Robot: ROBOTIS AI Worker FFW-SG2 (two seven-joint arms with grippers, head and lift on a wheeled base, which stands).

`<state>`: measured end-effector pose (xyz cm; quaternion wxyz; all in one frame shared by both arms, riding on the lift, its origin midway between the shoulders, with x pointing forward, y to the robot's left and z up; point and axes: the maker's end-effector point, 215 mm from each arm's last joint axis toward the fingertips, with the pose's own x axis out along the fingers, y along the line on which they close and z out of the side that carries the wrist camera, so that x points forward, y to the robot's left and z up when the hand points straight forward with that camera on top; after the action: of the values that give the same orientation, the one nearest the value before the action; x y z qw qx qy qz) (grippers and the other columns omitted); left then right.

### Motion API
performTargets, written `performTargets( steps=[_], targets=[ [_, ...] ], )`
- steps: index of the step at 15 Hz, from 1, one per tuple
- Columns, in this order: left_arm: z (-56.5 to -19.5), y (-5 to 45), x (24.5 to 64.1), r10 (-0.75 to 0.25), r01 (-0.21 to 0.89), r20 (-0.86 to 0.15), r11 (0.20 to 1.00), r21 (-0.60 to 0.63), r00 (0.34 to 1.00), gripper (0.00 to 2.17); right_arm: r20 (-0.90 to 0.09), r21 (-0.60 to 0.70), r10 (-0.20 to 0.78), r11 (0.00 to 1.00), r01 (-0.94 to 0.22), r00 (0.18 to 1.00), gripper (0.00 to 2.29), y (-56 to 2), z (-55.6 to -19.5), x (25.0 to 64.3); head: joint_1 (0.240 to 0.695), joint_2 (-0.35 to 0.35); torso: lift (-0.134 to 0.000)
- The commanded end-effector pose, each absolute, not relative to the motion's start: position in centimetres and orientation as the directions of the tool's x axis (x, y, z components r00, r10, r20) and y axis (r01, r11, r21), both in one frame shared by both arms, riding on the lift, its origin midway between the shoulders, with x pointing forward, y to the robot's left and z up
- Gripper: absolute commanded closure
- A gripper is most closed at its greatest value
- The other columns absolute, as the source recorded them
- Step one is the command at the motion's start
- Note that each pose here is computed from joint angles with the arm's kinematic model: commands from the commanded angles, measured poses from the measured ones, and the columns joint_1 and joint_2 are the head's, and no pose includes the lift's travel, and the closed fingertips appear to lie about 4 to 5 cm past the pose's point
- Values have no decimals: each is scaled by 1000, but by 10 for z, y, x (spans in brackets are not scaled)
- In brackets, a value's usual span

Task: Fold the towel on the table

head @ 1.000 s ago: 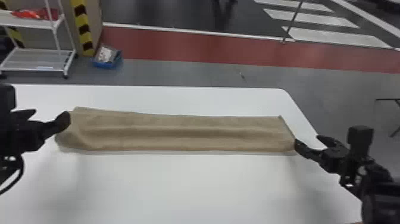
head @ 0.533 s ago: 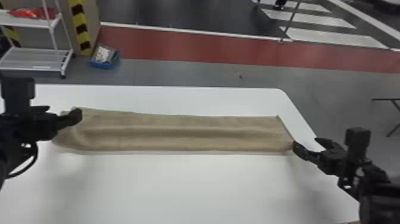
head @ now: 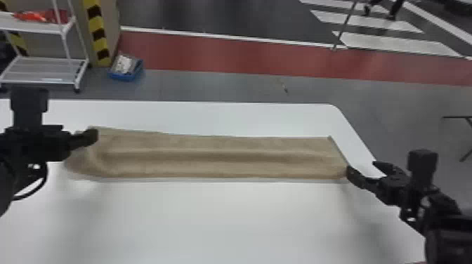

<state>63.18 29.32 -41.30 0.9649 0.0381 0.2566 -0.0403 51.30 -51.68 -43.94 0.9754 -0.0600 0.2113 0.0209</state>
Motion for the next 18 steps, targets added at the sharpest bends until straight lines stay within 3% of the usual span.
performTargets(
  steps=[1, 3, 5, 12, 16, 18],
  targets=[
    [-420, 295, 630, -58, 98, -521, 994, 50, 852, 333, -416, -113, 13, 991, -66, 909, 194, -518, -440, 515, 695, -212, -128],
    [-424, 290, 629, -75, 115, -541, 992, 41, 838, 333, -412, -114, 14, 991, -66, 911, 194, -518, -440, 516, 695, -210, -128],
    [-425, 289, 630, -76, 117, -543, 992, 42, 836, 518, -409, -114, 13, 991, -65, 912, 194, -519, -440, 517, 695, -213, -128],
    [-432, 289, 626, -77, 128, -576, 991, 48, 814, 599, -396, -118, 13, 991, -65, 918, 194, -519, -439, 518, 695, -217, -128],
    [-437, 286, 621, -86, 131, -585, 991, 34, 807, 1001, -395, -117, 14, 991, -66, 919, 194, -518, -438, 520, 695, -217, -128],
    [-437, 288, 618, -89, 123, -580, 992, 20, 810, 1004, -393, -117, 15, 991, -66, 919, 194, -518, -438, 520, 695, -219, -128]
  ],
)
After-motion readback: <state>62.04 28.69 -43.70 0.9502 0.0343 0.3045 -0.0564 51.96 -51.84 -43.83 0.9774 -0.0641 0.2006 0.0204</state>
